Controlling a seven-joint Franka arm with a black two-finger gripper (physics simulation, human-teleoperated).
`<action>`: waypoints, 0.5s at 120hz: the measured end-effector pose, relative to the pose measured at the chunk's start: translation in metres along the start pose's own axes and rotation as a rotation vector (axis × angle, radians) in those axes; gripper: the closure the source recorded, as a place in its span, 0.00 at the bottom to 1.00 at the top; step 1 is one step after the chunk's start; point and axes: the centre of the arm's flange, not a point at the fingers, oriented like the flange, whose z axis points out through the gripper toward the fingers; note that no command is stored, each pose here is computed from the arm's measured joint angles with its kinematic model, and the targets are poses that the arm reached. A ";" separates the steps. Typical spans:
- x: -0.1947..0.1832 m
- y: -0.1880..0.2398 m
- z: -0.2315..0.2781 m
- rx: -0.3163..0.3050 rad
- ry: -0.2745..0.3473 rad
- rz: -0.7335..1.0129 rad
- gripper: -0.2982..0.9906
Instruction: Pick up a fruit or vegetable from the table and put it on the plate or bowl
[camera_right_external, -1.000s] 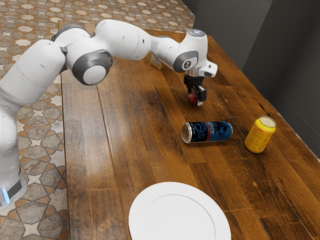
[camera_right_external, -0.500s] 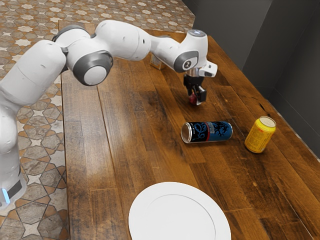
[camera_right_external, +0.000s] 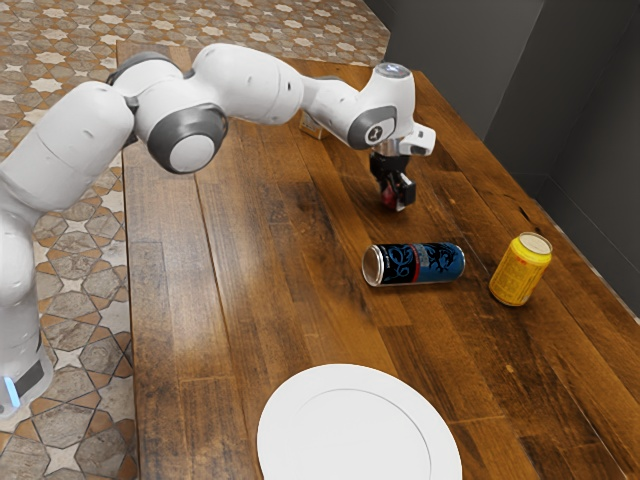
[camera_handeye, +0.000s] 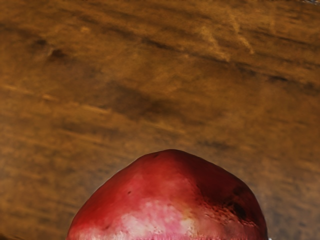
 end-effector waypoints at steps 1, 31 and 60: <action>0.000 0.000 0.000 0.001 0.000 -0.001 0.51; 0.003 0.005 -0.016 0.012 0.018 -0.006 0.56; 0.002 0.008 -0.063 0.030 -0.028 0.007 0.52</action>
